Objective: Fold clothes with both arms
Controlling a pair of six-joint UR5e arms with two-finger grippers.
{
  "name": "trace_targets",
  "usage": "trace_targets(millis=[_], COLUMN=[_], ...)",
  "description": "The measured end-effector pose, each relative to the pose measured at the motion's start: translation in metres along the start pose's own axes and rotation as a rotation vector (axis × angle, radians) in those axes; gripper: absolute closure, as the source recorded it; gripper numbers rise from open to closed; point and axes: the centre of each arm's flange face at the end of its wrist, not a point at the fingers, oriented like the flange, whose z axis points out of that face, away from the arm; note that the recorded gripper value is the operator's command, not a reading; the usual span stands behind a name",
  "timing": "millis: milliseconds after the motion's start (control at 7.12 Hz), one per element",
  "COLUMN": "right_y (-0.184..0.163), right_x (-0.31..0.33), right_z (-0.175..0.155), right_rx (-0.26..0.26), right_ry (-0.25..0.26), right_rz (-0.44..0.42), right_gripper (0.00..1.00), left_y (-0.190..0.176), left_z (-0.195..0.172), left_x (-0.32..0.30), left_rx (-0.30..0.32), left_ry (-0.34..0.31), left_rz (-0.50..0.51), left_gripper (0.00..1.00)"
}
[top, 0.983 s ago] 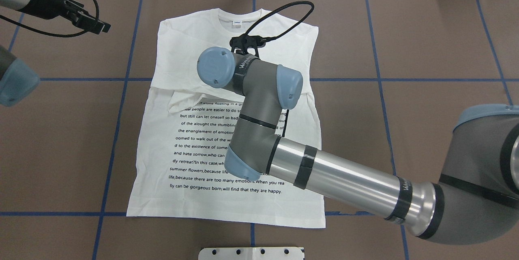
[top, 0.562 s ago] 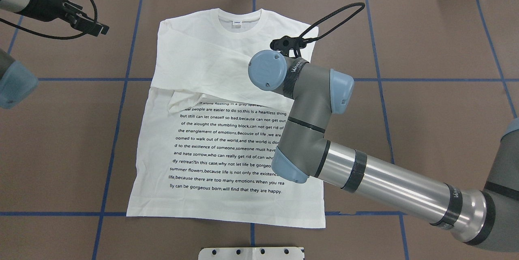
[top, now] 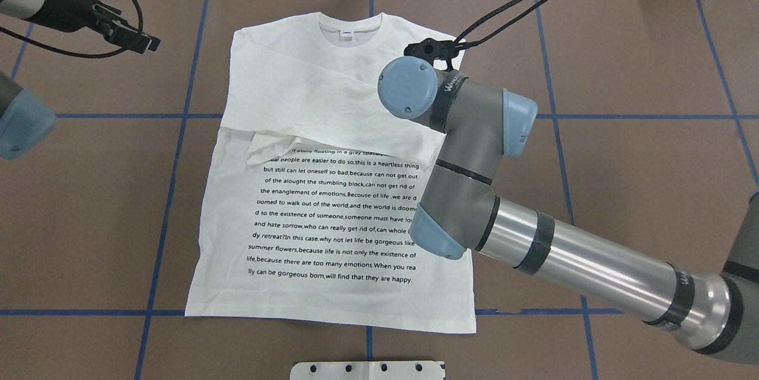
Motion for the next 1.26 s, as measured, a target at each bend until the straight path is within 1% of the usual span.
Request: trace_targets(millis=[140,281,421,562,843,983,1124,1264], right_y=[0.011,0.038,0.072,0.103,0.167,0.198,0.223,0.238], right_x=[0.025,0.058,0.081,0.091,0.109,0.123,0.134,0.138], right_z=[-0.023,-0.047,-0.064,-0.073,-0.071,-0.071,-0.074,-0.077], right_rx=[0.001,0.001,-0.007,-0.015,-0.014,-0.020,-0.031,-0.035], right_ry=[-0.063,-0.128,-0.173,-0.212,-0.310,-0.334,-0.343,-0.347], right_rz=[0.003,-0.009,-0.016,0.003,0.047,0.060,0.068,0.069], right_gripper=[0.00,0.00,0.00,0.00,0.00,0.00,0.00,0.00], left_y=[0.000,0.008,0.030,0.058,0.108,0.134,0.162,0.190], left_z=[0.000,0.000,-0.001,-0.005,-0.004,0.004,0.013,0.023], left_x=[0.007,0.027,0.055,0.086,0.158,0.191,0.218,0.240], left_rx=[0.003,-0.001,-0.013,-0.023,-0.041,-0.062,-0.089,-0.118], left_ry=[0.007,0.030,0.054,0.065,0.069,0.065,0.050,0.027], left_rz=[-0.040,-0.089,-0.134,-0.183,-0.309,-0.380,-0.445,-0.502], left_gripper=[0.00,0.00,0.00,0.00,0.00,0.00,0.00,0.00])
